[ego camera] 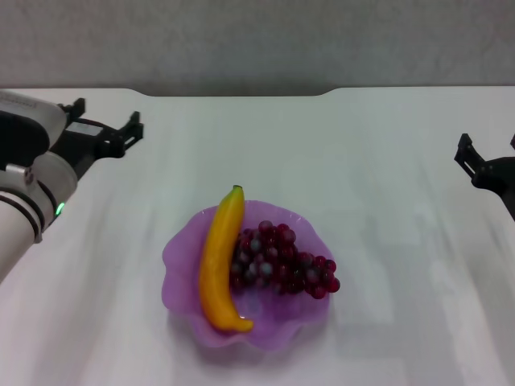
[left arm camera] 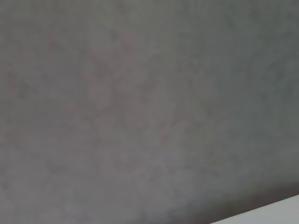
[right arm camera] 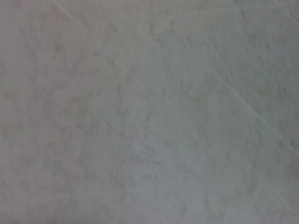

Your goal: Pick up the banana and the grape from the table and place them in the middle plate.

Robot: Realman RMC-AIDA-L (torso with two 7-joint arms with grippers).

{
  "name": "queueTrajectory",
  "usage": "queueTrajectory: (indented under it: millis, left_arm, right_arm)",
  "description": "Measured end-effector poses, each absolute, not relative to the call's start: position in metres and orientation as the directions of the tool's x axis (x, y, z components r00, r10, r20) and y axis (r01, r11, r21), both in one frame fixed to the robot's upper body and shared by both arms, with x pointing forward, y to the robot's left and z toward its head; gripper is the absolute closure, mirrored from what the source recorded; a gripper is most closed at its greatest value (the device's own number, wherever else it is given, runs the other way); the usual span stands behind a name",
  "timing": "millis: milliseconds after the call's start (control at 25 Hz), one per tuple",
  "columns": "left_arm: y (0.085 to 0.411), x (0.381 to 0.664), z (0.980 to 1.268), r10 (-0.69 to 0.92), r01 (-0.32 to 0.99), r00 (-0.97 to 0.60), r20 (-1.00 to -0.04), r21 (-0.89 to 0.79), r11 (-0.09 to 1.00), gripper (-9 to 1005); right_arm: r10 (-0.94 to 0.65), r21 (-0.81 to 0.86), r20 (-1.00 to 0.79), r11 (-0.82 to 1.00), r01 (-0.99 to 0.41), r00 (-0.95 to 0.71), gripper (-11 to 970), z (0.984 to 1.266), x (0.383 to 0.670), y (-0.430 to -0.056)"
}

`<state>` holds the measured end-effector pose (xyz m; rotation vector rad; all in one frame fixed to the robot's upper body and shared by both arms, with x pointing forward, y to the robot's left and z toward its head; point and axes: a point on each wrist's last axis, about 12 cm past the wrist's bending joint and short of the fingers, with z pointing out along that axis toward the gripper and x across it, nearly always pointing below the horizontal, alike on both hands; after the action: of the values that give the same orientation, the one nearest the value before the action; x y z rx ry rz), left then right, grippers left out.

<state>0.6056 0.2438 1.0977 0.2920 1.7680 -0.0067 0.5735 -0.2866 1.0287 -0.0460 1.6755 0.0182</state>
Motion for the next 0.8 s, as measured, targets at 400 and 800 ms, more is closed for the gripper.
queueTrajectory:
  millis: [400,800]
  left_arm:
    - [0.278,0.613,1.074,0.083,0.042,-0.110,-0.990,0.078,0.996,102]
    - [0.308,0.620,1.060,-0.035,0.014,-0.147,-0.989,-0.038,0.999,103]
  right_arm:
    - [-0.013,-0.009,-0.996,0.999,-0.044,-0.094,77,1.032,0.577,-0.284]
    - [-0.018,-0.013,-0.997,0.998,-0.054,-0.079,77,1.038,0.586,-0.280]
